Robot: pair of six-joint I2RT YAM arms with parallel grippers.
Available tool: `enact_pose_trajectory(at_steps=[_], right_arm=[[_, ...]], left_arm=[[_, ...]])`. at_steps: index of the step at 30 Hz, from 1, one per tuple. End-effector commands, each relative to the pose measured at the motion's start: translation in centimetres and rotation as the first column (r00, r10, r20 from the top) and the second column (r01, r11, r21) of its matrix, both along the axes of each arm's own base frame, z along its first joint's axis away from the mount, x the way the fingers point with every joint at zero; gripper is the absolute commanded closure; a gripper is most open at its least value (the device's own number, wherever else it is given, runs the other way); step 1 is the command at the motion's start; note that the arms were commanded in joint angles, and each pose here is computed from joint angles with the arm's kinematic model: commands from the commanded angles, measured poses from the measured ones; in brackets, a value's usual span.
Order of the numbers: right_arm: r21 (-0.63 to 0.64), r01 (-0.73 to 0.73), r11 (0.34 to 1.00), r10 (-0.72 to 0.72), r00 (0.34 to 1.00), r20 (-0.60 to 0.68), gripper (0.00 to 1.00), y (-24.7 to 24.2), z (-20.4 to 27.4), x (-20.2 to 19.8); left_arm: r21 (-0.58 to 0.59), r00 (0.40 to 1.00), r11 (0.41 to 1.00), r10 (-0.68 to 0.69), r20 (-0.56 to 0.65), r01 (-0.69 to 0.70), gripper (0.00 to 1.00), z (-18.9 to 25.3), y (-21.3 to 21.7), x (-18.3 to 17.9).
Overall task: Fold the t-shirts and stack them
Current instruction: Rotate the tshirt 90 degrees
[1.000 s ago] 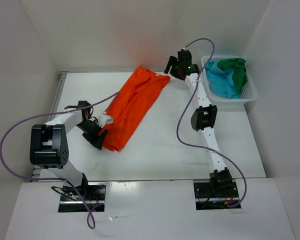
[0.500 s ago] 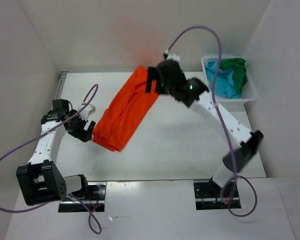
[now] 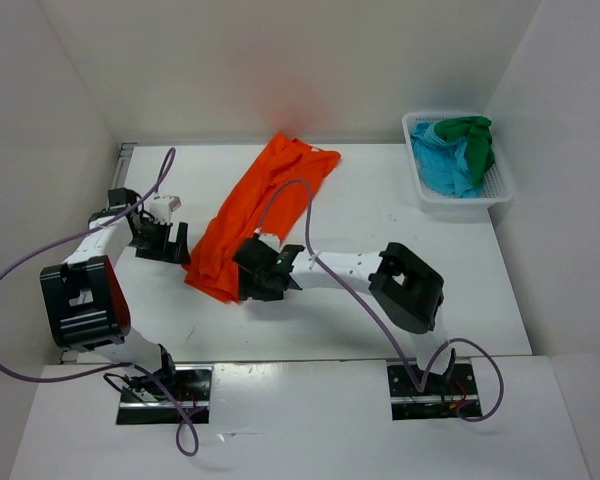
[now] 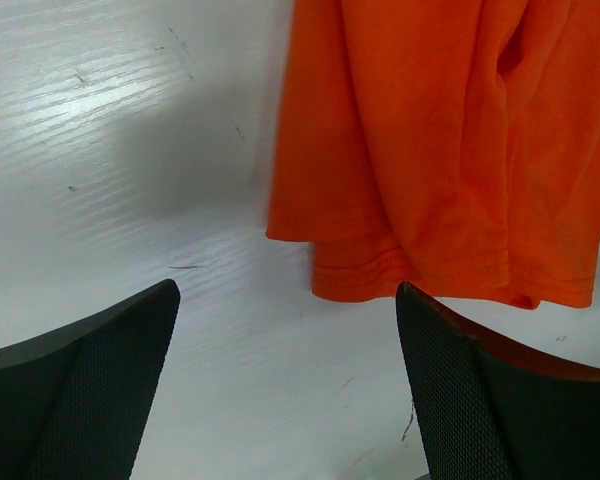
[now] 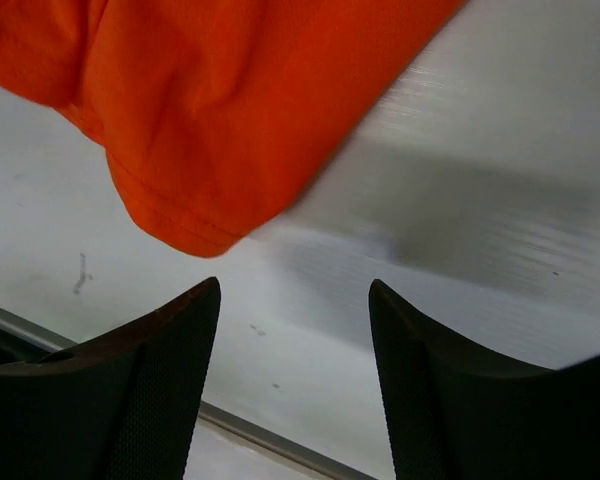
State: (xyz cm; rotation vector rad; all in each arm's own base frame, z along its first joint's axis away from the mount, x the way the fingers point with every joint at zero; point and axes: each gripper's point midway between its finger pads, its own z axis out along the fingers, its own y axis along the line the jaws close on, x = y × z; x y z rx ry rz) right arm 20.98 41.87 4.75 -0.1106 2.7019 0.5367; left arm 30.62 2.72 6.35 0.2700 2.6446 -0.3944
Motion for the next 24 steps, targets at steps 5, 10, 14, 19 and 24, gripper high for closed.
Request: enact_pose_trajectory(at_steps=[5, 10, 14, 19, 24], right_arm=[[0.244, 0.131, 0.961, -0.121, 0.991, -0.057, 0.37, 4.9, 2.3, 2.3], [0.22, 0.166, 0.961, -0.159, 0.986, -0.053, 0.37, 5.3, 1.5, 3.2], [0.144, 0.171, 0.975, -0.157, 0.982, -0.108, 0.37, 5.5, -1.3, 2.8], [0.159, 0.218, 0.963, -0.184, 0.961, -0.206, 0.51, 4.7, -3.3, 2.4], [0.138, 0.266, 0.954, -0.225, 0.94, -0.256, 1.0, 1.7, -4.5, 1.6]], left_arm=[[-0.014, 0.998, 1.0, 0.016, 0.061, -0.015, 0.05, 1.3, 0.0, 1.5], [0.006, 0.998, 1.0, 0.001, 0.061, -0.001, 0.04, 1.0, 0.1, 0.9], [0.01, 0.998, 1.0, -0.007, 0.064, 0.007, 0.04, 1.0, 0.1, 0.9], [0.02, 0.996, 1.0, -0.016, 0.084, 0.014, 0.04, 1.5, 0.2, 1.0], [0.022, 0.993, 0.998, -0.058, 0.101, 0.056, 0.04, 2.3, -0.1, 0.7]])
